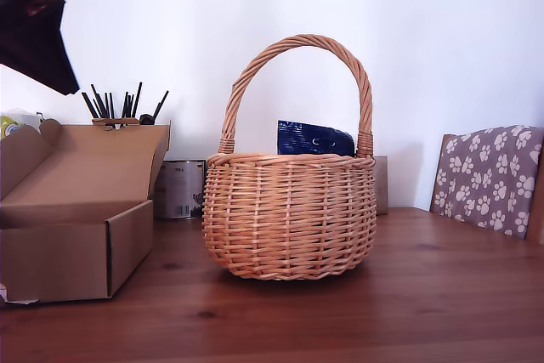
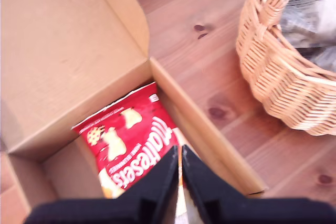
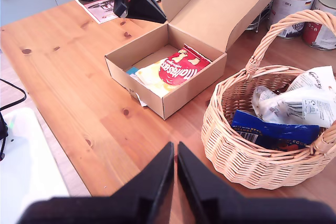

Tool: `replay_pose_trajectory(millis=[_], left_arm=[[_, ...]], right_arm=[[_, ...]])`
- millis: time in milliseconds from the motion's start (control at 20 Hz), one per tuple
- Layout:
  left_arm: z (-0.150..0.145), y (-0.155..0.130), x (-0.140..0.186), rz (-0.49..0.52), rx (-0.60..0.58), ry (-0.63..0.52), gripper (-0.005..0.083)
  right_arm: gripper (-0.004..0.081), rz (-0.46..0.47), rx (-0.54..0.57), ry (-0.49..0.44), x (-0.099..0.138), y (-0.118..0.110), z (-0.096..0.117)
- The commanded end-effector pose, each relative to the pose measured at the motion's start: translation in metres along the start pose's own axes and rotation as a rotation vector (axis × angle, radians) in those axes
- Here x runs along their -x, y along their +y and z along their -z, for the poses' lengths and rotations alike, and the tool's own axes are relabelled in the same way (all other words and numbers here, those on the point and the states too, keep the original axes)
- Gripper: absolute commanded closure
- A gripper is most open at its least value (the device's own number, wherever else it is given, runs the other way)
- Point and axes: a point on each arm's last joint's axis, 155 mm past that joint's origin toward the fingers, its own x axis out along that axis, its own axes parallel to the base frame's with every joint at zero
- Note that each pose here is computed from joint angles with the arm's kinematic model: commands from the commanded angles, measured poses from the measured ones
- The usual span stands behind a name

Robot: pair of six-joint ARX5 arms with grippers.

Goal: Move the bags of Easter eggs from the cardboard box on the left into the woven basket on the right side.

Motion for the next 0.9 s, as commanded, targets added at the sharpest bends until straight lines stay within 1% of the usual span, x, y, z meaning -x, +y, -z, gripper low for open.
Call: replay_pose_trajectory(millis=[0,50,350,600,700,850], left_arm=[[0.007,-0.002,-0.006,0.005,-0.009,0.012,0.0003],[0.005,-0.001,-0.006,0.003,-0.01,0.003,0.0025],[0.006,0.003,-0.011,-0.007,0.007,0.012,0.0024],[0.015,0.008,-0.032,-0.011,0.064,0.052,0.0024],[0.024,0.013,-0.045,-0.031,0.105,0.092,0.0024],[0.045,0.033,-0.065,-0.124,0.159,0.171,0.0023]], right_arm=[[0.0783,-0.001,0.001,-0.014,0.001,0.0,-0.003],[0.0783,-0.001,0.001,-0.014,0.001,0.0,-0.003],[0.0783,-0.002,0.0,-0.009,0.0,0.0,-0.002],[0.0783,-0.001,0.0,-0.009,0.0,0.0,-0.002],[0.0783,-0.001,0.0,-0.008,0.0,0.0,-0.002],[0.0783,-0.001,0.0,-0.009,0.0,0.0,-0.002]])
